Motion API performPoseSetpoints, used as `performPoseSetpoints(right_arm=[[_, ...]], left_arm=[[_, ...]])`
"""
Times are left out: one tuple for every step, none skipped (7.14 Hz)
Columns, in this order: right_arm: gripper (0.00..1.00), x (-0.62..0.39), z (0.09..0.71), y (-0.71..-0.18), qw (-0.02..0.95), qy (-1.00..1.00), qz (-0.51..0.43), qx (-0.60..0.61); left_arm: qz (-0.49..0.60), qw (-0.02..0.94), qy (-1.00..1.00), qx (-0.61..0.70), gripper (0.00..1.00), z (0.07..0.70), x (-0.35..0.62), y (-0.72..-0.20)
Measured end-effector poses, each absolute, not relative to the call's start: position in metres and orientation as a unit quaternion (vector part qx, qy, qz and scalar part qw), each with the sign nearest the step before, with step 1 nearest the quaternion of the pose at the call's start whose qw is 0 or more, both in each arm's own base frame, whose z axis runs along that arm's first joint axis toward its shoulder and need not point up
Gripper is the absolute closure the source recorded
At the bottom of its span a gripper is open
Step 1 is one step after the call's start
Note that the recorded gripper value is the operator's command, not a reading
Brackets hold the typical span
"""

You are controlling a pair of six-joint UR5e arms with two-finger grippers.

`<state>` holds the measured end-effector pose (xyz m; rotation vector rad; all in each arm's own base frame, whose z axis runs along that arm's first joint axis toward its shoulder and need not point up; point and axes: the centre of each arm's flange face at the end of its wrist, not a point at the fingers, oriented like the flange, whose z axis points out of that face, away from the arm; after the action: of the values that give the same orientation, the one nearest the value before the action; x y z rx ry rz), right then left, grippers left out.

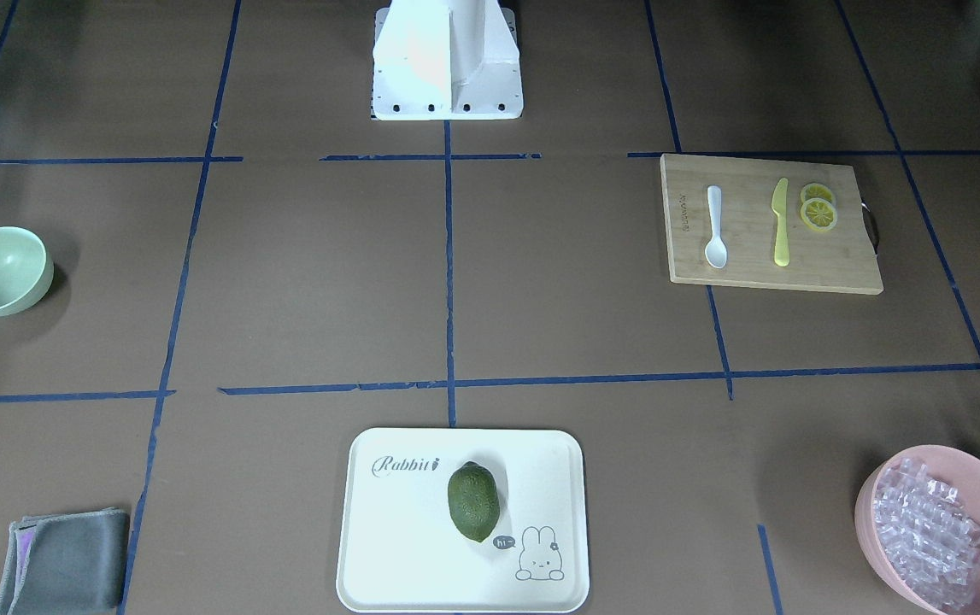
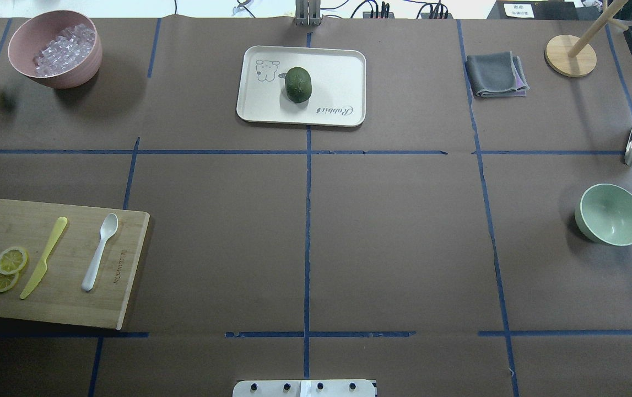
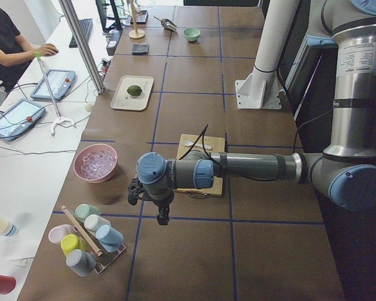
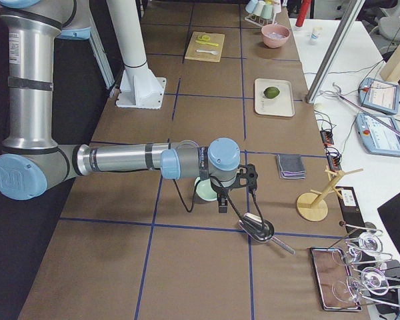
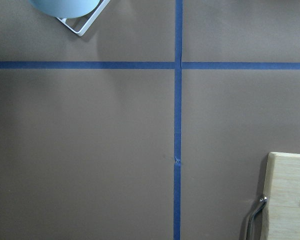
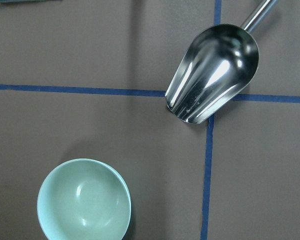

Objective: Place spoon in bowl

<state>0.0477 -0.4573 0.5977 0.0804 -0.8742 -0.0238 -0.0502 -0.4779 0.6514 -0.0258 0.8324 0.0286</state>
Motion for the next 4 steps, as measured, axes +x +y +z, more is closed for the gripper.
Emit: performPoseSetpoints(right_arm=[[0.0,0.0482,0.5987,-0.4575,0.907,-0.42,-0.011,0.039],[0.0,0.0482,0.5987,-0.4578,0.907,-0.419,-0.011,0.039],[0.0,0.0482,0.5978,-0.4582,0.907,-0.42,-0.011,0.04],[0.0,0.0482,0.596,-0.4587,0.907,-0.42,-0.012,0.042]], left_arm=[[0.014,0.914,0.404,-0.011,0.0,0.65,-0.0502,-0.4783],[0.015,0.914,0.404,-0.01,0.0,0.6495,-0.0503,-0.4784],[0.016,0.915,0.404,-0.009,0.0,0.649,-0.0505,-0.4787],[0.017,0.915,0.403,-0.008,0.0,0.6488,-0.0505,-0.4789]])
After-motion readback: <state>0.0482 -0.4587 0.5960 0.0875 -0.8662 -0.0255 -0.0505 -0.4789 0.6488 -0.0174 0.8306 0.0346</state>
